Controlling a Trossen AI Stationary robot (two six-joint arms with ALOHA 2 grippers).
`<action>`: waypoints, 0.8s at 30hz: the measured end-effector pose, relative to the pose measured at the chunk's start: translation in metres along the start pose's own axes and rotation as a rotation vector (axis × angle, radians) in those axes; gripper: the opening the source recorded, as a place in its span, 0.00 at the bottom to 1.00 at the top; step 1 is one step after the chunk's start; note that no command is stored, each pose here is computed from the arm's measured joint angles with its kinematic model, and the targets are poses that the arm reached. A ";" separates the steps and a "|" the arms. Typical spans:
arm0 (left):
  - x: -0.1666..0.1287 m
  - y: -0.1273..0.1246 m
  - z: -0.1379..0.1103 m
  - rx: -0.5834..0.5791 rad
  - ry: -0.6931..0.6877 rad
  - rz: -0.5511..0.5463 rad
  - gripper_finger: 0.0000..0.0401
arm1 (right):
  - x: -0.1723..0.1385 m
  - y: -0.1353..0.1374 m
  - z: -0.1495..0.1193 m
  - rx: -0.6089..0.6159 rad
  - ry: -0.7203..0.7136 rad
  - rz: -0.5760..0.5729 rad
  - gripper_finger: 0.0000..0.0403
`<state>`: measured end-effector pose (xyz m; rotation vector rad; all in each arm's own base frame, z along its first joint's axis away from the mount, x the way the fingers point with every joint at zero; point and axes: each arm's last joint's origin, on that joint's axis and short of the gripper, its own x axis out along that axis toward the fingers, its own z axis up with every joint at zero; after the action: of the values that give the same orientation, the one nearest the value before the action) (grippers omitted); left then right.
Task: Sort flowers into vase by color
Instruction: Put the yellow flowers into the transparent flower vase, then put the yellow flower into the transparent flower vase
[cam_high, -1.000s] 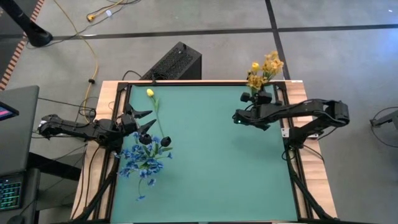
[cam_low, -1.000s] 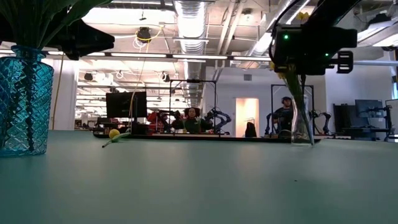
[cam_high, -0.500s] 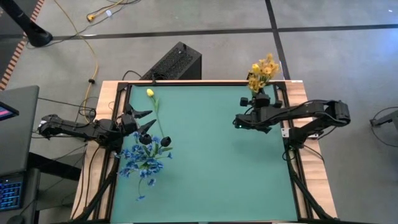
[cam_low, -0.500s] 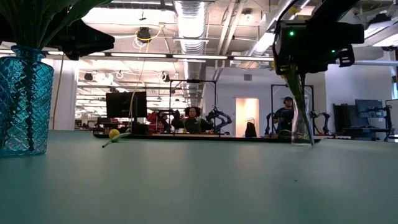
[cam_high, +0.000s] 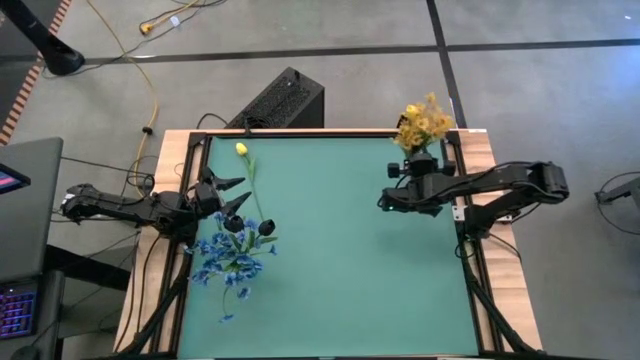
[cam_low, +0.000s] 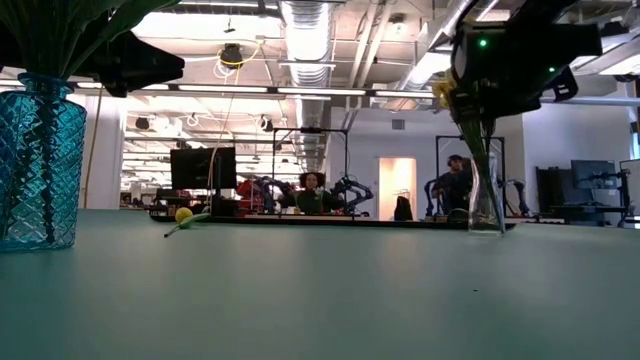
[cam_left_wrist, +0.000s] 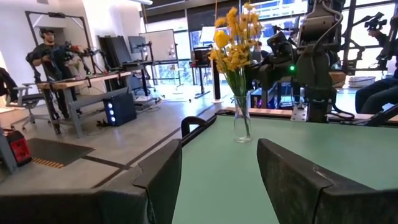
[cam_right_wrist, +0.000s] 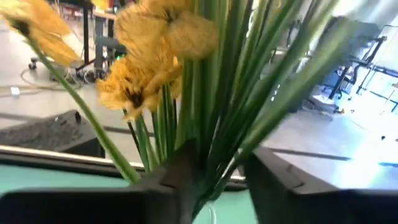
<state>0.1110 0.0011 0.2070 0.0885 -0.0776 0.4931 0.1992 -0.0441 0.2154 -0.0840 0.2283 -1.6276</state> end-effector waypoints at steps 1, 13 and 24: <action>0.000 0.000 0.000 0.000 0.000 0.000 0.50 | 0.000 -0.001 0.000 -0.005 0.010 0.002 0.38; 0.000 0.000 0.000 -0.003 -0.001 -0.005 0.50 | -0.006 0.006 0.012 -0.252 0.220 0.124 0.75; 0.000 0.000 0.000 -0.007 -0.001 -0.005 0.50 | -0.010 0.002 0.033 -0.481 0.576 0.310 0.76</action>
<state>0.1111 0.0010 0.2071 0.0823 -0.0802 0.4874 0.2086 -0.0373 0.2478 0.0560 1.0244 -1.2272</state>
